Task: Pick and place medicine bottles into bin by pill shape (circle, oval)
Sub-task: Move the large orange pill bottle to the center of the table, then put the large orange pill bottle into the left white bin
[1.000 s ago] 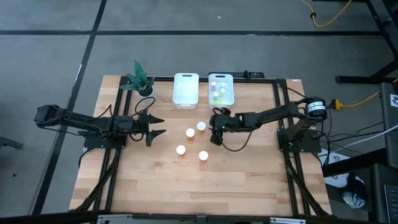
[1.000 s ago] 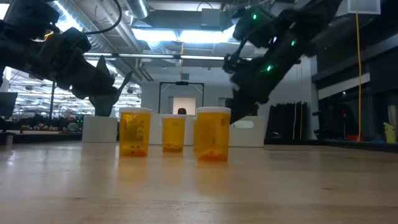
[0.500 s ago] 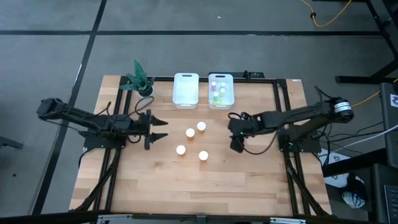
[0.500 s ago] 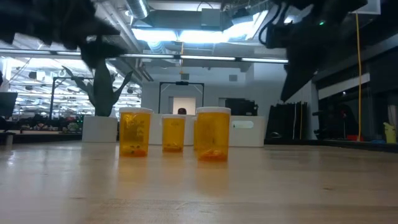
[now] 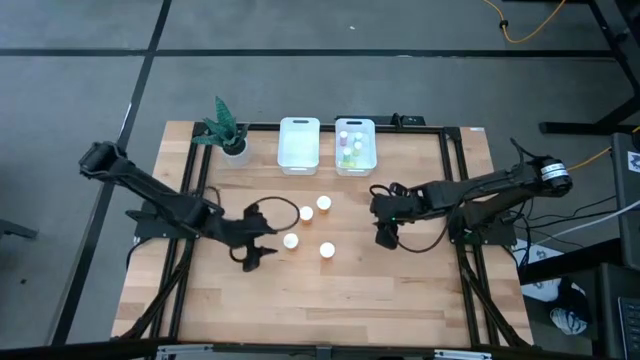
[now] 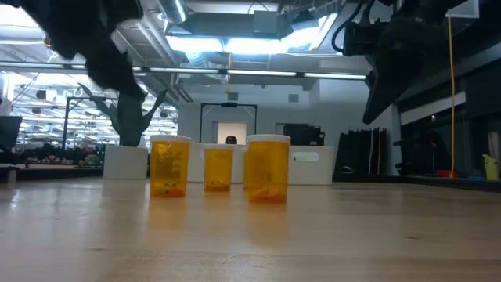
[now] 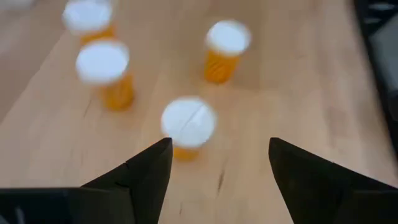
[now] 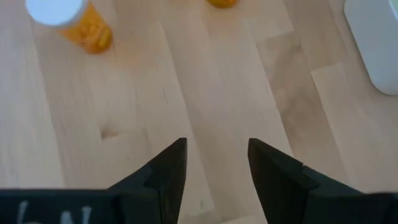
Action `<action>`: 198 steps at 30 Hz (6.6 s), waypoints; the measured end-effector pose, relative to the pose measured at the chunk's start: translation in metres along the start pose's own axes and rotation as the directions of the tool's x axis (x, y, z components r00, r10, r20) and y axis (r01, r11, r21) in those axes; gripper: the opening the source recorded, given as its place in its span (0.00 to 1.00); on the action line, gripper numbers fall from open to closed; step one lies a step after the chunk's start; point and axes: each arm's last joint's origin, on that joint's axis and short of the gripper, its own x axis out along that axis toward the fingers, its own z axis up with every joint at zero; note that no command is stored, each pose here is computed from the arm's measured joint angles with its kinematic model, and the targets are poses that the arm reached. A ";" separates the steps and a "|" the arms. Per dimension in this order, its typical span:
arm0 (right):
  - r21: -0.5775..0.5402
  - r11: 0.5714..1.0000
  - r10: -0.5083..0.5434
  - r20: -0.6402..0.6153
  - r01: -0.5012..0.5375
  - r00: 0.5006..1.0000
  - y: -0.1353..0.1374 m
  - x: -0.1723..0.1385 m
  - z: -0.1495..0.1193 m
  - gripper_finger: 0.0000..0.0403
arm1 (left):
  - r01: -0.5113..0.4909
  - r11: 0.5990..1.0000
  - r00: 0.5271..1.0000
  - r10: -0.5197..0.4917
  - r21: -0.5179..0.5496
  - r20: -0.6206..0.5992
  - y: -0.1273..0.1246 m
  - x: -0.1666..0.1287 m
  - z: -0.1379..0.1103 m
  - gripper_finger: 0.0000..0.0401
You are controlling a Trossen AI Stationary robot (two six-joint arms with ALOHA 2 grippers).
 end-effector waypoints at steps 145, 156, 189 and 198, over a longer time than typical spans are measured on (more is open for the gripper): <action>0.151 0.989 -0.046 0.319 -0.003 0.947 0.019 0.121 0.039 0.43 | -0.195 0.981 0.972 0.194 0.002 -0.134 -0.013 0.108 0.019 0.65; 0.099 0.995 -0.023 0.321 -0.010 0.947 0.019 0.120 0.040 0.44 | -0.195 0.981 0.972 0.193 0.001 -0.133 -0.013 0.108 0.019 0.65; 0.163 0.987 -0.043 0.238 0.004 0.970 -0.019 0.127 0.044 0.73 | -0.442 0.893 0.897 0.437 0.089 0.071 0.015 -0.005 0.063 0.65; 0.190 0.968 0.129 0.176 -0.162 0.976 -0.015 0.109 0.043 0.73 | -0.567 0.823 0.824 0.567 0.035 0.022 0.051 0.010 0.073 0.65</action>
